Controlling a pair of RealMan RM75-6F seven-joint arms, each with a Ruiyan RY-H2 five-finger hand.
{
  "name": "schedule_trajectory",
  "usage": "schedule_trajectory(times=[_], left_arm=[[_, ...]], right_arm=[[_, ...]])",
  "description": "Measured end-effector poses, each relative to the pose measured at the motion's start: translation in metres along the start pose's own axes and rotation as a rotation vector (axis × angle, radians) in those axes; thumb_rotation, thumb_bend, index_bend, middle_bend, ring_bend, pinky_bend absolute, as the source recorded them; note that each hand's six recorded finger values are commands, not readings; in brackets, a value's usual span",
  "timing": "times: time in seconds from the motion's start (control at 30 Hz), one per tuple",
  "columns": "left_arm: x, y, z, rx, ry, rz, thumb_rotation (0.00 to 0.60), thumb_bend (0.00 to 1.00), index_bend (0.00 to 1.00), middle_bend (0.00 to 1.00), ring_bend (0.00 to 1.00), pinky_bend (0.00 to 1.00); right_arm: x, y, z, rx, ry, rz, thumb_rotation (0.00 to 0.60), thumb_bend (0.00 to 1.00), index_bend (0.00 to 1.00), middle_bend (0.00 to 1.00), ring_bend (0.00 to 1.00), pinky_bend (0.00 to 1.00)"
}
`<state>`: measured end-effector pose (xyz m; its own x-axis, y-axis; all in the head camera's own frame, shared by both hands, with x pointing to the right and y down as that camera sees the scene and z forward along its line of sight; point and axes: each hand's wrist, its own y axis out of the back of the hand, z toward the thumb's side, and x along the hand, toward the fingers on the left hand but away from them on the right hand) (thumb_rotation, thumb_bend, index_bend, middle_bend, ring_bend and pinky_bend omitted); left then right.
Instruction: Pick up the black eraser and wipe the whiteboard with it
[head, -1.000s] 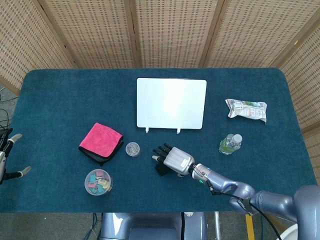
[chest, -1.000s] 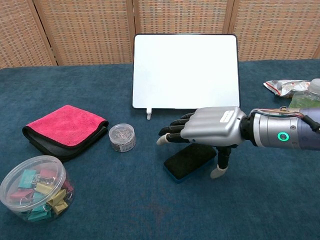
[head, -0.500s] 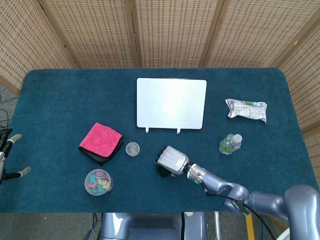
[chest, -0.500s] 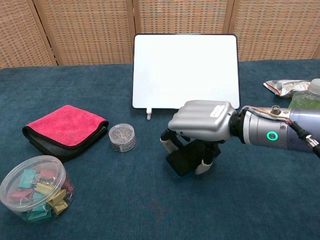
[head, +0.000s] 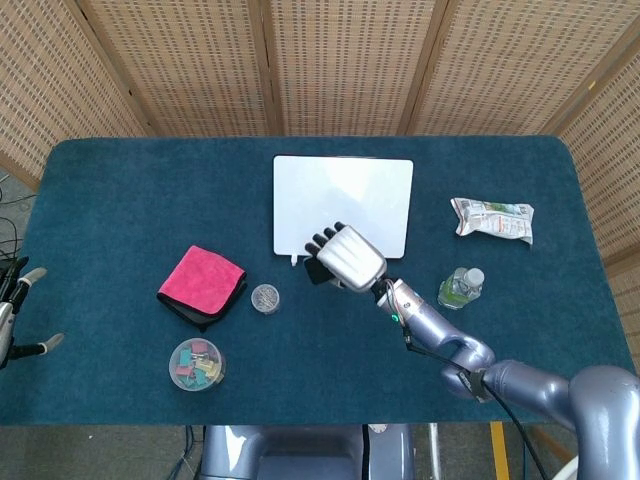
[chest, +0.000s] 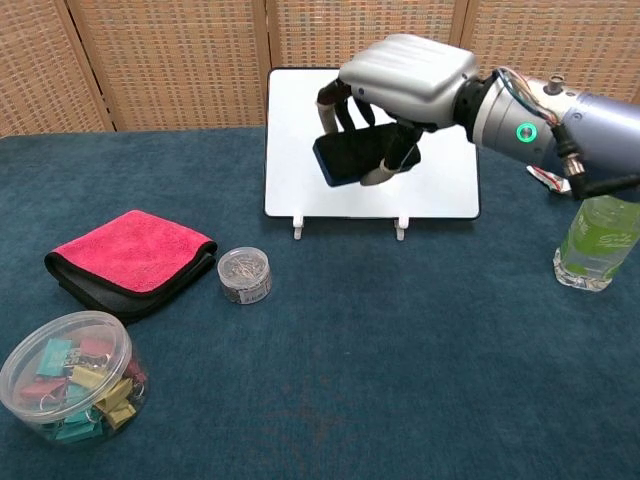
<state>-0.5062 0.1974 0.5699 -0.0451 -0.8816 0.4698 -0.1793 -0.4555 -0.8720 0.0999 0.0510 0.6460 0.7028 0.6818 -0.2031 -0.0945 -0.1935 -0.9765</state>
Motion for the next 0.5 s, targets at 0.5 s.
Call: schedule_trajectory(times=[0.5], left_arm=[[0.005,0.001,-0.006,-0.028,0.021,-0.013,0.600,0.00,0.00,0.00,0.00,0.00]], right_arm=[[-0.048,-0.025,-0.041,0.196,-0.210,-0.016,0.600,0.49,0.61,0.62,0.55,0.55]])
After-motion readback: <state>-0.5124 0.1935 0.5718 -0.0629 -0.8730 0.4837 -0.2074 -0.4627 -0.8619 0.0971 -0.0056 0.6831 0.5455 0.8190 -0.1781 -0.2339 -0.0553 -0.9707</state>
